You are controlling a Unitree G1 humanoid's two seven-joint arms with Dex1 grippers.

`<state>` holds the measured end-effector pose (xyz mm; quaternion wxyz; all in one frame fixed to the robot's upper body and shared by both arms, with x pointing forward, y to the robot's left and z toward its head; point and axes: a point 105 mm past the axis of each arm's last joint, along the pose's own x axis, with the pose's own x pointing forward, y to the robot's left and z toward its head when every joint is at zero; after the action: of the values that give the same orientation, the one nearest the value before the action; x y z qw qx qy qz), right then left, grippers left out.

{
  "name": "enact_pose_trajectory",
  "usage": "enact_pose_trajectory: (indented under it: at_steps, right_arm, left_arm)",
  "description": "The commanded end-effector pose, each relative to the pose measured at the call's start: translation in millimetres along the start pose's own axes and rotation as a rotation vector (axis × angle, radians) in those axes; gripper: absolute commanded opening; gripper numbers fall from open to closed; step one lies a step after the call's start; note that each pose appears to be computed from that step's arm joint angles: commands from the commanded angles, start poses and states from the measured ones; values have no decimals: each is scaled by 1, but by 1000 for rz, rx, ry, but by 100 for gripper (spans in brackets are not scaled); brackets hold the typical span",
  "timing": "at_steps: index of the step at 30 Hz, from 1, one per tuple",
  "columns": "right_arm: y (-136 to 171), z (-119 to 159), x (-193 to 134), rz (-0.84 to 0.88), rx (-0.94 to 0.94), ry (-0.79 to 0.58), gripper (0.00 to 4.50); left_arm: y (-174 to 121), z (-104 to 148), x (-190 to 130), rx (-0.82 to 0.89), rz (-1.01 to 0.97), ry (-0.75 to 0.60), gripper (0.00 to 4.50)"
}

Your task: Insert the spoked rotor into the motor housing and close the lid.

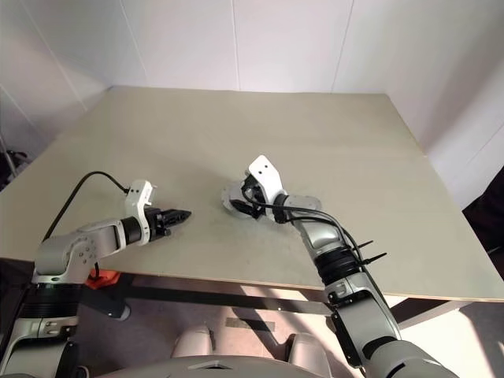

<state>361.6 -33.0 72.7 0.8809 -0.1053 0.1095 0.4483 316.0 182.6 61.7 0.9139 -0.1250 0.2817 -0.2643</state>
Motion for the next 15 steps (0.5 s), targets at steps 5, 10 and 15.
enact_pose_trajectory:
  at_steps: [5,10,15]
  right_arm:
    - [-6,5,-1,-31,-46,1,315]
    - [-9,3,1,-53,-43,18,315]
    - [-12,1,2,-66,-42,33,315]
  left_arm:
    - [-5,10,-1,27,-11,-33,145]
    - [-6,8,-1,21,-10,-34,145]
    - [-7,6,-1,17,-10,-33,145]
